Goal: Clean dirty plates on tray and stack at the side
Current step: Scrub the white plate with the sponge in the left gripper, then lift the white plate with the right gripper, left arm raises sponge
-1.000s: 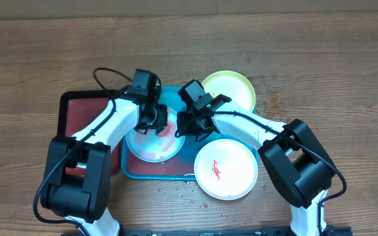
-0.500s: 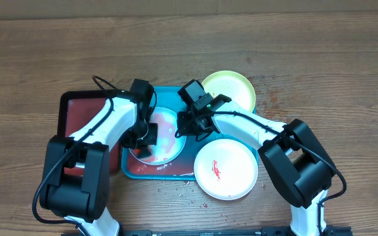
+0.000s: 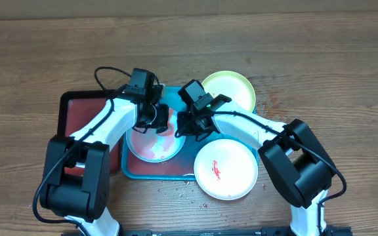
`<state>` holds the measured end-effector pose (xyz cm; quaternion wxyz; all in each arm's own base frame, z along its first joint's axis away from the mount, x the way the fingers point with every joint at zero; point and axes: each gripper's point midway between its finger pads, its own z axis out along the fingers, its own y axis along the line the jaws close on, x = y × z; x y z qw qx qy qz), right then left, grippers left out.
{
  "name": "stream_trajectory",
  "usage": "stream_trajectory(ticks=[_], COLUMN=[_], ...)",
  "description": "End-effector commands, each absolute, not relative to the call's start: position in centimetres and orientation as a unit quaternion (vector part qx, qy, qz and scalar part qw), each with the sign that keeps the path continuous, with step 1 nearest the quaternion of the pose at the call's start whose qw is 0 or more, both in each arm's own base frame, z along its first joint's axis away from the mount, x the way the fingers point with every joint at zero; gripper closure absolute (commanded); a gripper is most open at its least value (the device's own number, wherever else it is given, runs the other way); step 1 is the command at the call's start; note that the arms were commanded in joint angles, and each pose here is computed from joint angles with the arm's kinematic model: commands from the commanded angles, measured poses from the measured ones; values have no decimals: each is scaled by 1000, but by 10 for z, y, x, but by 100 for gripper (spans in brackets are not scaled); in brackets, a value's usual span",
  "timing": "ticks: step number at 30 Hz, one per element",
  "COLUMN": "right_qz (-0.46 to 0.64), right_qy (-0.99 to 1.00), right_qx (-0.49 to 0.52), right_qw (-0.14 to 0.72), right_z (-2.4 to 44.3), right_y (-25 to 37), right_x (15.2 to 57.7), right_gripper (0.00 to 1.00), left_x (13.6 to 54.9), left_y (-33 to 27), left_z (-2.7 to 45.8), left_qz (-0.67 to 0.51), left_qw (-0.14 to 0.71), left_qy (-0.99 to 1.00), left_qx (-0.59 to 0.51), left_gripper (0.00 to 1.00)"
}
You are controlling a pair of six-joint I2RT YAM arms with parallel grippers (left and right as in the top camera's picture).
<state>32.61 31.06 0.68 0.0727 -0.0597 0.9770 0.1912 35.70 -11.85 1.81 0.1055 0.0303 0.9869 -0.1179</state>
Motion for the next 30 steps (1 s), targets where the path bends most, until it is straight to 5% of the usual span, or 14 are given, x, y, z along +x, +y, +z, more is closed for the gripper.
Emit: stream_trajectory(ticks=[1,5,8,10,13,15,16,23,30], right_qz=[172,172,172,172,173,173,173,172,100], right_qy=[982,982,982,983,983,983,983,983,980], right_qx=[-52,-52,-44,-31,-24,-16,-15,-15,-7], right_qw=[66,66,64,60,57,55,54,60,174], right_z=[-4,-4,-4,-5,-5,-5,-5,13,95], right_y=[303,304,303,303,303,303,302,302,276], right_x=[326,326,326,325,324,324,323,325,348], right_gripper=[96,94,74,73,74,94,96,96,96], left_x=[372,377,379,378,375,374,374,360,332], left_y=[-79,-53,-40,-33,-26,-22,-20,-11,9], left_z=[28,71,108,131,161,176,181,203,223], left_qz=[-39,-28,-24,-20,-18,-18,-17,-14,13], left_qw=[113,84,75,71,70,74,76,60,41], left_qy=[991,992,993,994,995,995,995,996,996], left_qx=[-62,-94,-88,-75,-67,-65,-65,-64,-75], left_gripper=[96,96,96,96,96,96,96,96,96])
